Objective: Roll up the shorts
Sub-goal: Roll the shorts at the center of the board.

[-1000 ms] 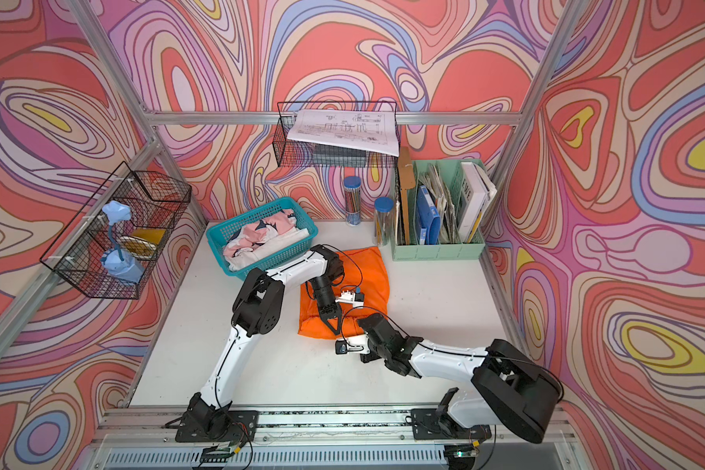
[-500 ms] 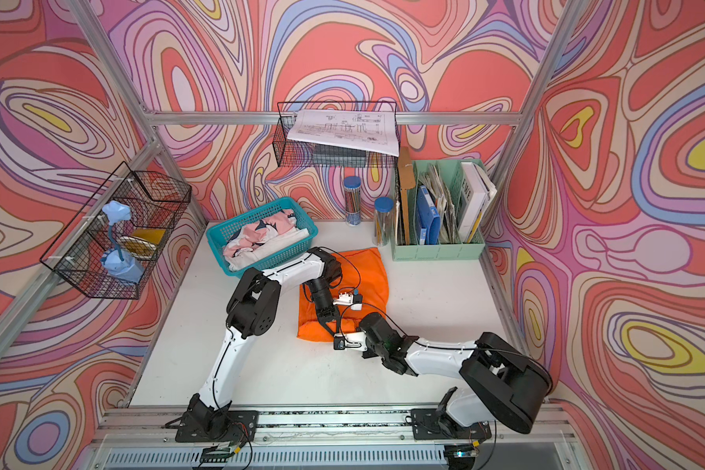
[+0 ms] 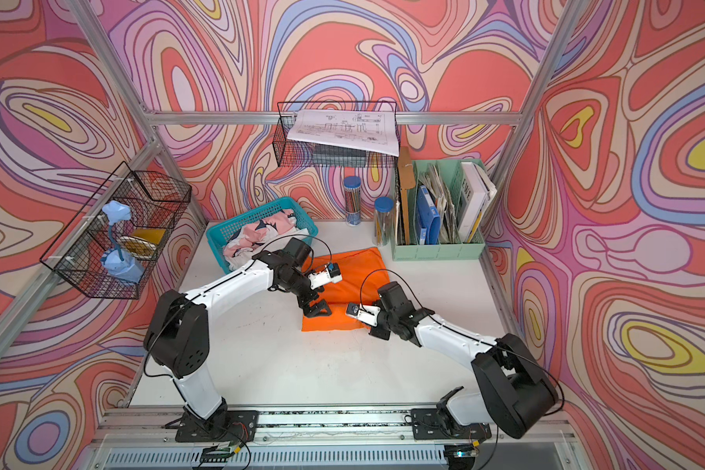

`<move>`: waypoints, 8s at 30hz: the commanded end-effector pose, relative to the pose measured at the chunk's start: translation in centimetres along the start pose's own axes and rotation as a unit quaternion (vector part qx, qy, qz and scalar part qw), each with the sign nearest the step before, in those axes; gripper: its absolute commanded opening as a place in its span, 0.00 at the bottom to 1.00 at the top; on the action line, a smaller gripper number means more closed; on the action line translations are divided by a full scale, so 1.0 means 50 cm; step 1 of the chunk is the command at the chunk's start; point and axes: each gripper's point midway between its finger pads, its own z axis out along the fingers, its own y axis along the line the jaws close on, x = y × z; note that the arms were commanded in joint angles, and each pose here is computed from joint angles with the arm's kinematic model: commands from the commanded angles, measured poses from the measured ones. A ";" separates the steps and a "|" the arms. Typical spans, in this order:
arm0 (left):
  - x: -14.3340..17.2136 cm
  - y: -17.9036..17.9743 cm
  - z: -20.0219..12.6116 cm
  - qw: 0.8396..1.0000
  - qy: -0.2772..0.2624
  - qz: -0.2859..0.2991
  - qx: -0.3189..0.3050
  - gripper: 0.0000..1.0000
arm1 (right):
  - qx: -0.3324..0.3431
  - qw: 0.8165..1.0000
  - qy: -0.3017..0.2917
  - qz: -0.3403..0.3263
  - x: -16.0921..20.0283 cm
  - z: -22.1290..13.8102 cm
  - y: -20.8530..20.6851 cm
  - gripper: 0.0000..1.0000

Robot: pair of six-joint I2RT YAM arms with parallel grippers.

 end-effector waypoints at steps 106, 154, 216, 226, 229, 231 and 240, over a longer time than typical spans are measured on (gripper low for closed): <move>0.080 -0.174 0.105 0.946 0.250 0.066 0.198 0.00 | 0.165 0.962 -0.127 0.178 -0.044 -0.255 -0.185 0.95; 0.137 -0.145 0.201 0.903 0.289 -0.038 0.316 0.07 | 0.060 0.970 0.139 -0.188 0.076 0.021 0.133 0.60; 0.020 -0.096 0.081 0.925 -0.013 0.317 -0.210 0.98 | -0.433 0.797 0.088 0.413 0.041 0.040 0.055 0.00; 0.061 -0.046 0.142 0.925 0.030 0.314 -0.211 0.98 | -0.422 0.810 0.078 0.400 0.039 0.031 0.053 0.00; 0.064 -0.028 0.153 0.923 0.038 0.312 -0.220 0.95 | -0.428 0.810 0.071 0.395 0.034 0.024 0.056 0.00; 0.063 -0.019 0.156 0.925 0.037 0.307 -0.220 0.88 | -0.428 0.811 0.067 0.393 0.032 0.022 0.055 0.00; 0.064 -0.009 0.165 0.936 0.036 0.288 -0.201 0.25 | -0.409 0.821 0.069 0.391 0.036 0.026 0.049 0.15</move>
